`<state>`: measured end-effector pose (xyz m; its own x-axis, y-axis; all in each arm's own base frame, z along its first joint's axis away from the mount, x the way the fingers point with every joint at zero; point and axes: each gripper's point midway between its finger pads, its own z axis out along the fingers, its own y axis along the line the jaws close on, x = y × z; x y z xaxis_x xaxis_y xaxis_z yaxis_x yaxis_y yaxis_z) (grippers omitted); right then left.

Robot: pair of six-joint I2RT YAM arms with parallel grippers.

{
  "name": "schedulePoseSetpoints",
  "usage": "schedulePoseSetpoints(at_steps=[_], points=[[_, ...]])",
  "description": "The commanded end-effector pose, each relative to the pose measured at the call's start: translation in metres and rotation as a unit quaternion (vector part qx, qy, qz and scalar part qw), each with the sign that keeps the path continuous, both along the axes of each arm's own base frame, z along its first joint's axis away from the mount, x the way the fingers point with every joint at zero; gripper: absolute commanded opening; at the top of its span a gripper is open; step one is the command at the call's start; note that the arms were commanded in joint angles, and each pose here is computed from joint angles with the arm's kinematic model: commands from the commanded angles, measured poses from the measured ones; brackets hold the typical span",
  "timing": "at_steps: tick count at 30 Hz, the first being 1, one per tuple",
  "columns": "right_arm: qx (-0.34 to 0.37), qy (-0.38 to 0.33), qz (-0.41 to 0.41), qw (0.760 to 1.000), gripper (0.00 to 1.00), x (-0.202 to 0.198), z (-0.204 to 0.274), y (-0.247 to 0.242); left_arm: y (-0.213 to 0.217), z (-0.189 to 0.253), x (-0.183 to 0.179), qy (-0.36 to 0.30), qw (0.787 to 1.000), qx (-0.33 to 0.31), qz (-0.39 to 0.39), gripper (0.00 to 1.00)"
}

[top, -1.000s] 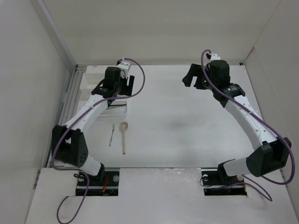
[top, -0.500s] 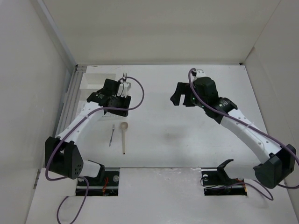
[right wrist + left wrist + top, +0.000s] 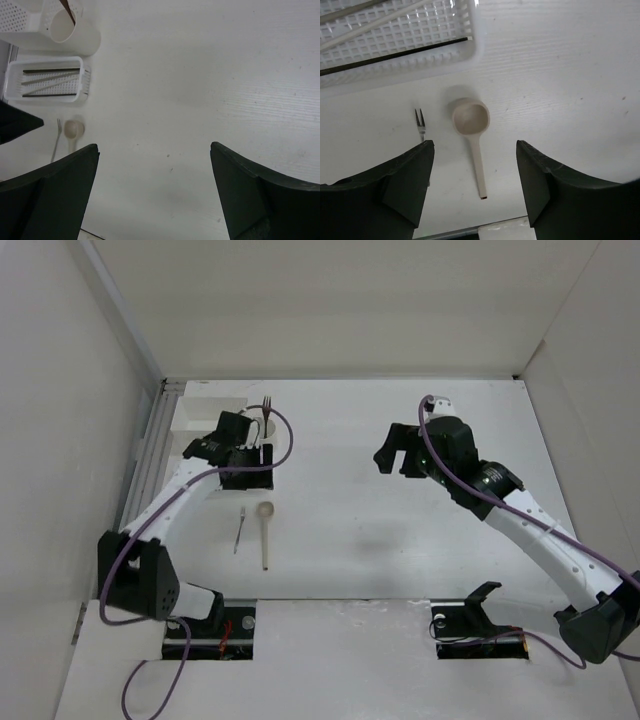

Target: Sort the eating utensils into containers

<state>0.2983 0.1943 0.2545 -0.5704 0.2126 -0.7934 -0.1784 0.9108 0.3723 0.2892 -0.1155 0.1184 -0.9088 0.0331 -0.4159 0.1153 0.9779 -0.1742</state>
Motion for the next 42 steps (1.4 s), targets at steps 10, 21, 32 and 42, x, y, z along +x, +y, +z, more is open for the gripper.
schedulePoseSetpoints(at_steps=[10, 21, 32, 42], points=[[-0.011, 0.017, -0.005, 1.000, 0.98, -0.008, -0.009, -0.002, -0.006, -0.042, -0.096, 0.105, 0.992, -0.004, 0.065, 0.64], [-0.020, 0.011, -0.006, 1.000, 0.98, -0.009, -0.010, -0.006, -0.010, -0.060, -0.076, 0.088, 0.992, -0.002, 0.085, 0.64], [-0.047, 0.002, -0.012, 0.999, 0.98, 0.005, -0.005, -0.013, -0.004, -0.100, -0.072, 0.150, 0.982, 0.016, 0.111, 0.43], [-0.053, -0.002, -0.023, 0.998, 0.98, 0.018, 0.000, -0.024, -0.009, -0.087, -0.061, 0.149, 0.985, 0.011, 0.092, 0.00]])
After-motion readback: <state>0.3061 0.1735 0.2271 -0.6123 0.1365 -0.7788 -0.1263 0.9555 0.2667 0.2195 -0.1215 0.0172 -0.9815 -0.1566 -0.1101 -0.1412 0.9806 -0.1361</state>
